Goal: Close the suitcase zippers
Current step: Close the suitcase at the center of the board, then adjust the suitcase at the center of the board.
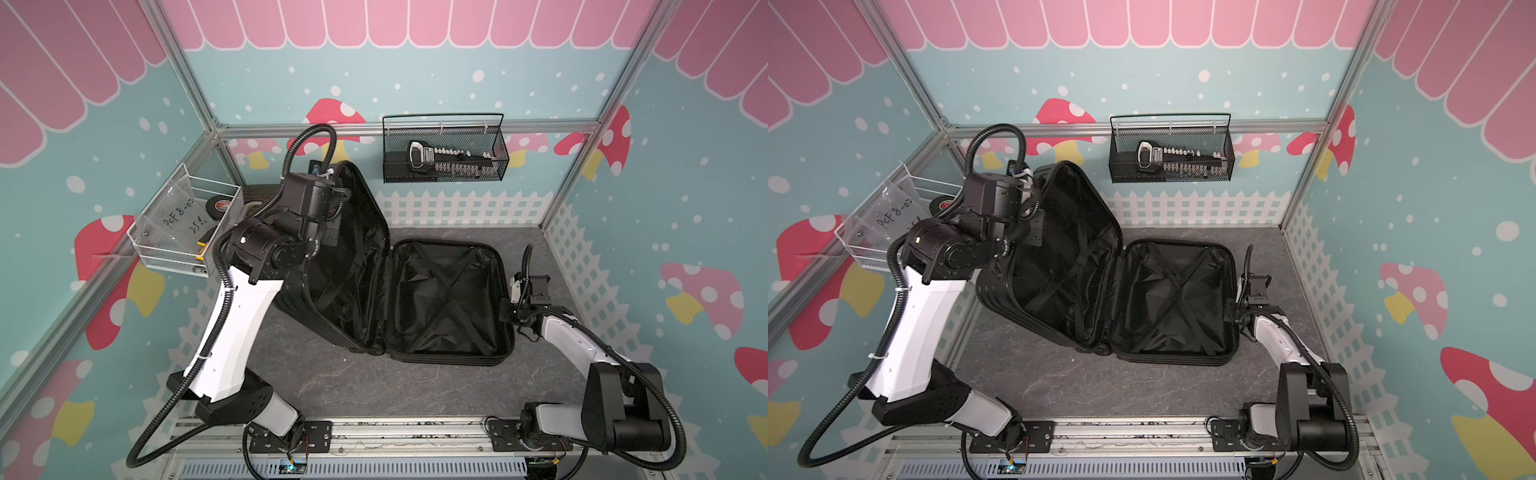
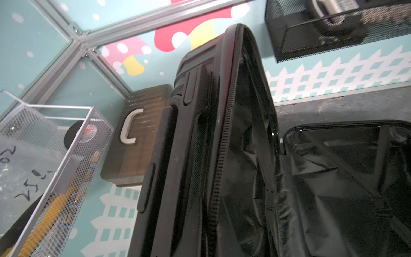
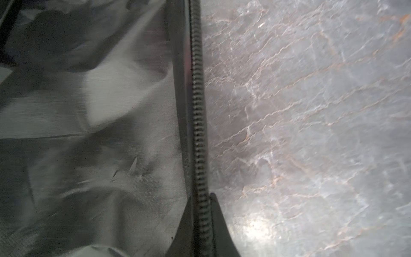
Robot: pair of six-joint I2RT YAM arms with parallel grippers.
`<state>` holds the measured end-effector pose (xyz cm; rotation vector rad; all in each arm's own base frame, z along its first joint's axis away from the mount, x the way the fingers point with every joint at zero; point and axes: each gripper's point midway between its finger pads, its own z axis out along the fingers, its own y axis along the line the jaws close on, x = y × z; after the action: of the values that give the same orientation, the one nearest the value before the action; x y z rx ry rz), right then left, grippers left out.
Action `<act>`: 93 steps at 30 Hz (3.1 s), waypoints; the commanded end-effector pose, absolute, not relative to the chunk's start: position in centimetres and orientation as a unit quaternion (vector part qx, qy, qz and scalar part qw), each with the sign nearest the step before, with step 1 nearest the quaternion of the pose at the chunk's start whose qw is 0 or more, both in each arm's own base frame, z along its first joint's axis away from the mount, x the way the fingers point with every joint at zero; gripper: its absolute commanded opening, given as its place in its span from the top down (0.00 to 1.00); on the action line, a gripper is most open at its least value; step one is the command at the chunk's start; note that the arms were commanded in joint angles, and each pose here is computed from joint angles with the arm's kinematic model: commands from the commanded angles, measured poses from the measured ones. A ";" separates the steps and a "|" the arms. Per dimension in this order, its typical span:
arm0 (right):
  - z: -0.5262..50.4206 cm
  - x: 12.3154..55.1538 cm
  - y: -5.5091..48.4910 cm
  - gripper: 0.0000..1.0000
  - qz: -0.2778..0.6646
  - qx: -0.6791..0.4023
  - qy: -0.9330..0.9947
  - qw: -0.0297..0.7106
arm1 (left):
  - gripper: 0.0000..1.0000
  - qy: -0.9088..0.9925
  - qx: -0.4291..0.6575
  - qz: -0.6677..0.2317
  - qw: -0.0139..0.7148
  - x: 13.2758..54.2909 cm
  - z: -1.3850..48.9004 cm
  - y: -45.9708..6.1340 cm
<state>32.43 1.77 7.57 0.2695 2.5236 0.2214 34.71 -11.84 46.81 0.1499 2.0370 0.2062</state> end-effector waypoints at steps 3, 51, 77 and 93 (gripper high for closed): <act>10.7 33.3 7.9 1.00 0.214 0.105 0.913 0.332 | 1.00 0.793 0.042 -0.010 0.608 34.8 52.5 -19.0; 8.8 27.0 11.3 0.61 0.122 0.086 0.913 0.379 | 0.35 0.888 0.298 -0.130 0.324 27.1 28.4 -42.4; 13.7 27.7 4.5 0.59 0.014 0.106 0.904 0.415 | 0.65 0.910 0.306 0.010 0.279 33.0 18.0 -42.1; 15.6 29.5 -4.1 0.57 -0.042 0.190 0.891 0.410 | 0.75 0.742 0.628 -0.060 0.229 24.6 19.0 -44.8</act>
<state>29.28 -3.68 14.91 0.4948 2.2391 -0.1164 27.93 -43.79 19.01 1.3129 2.2781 -0.0741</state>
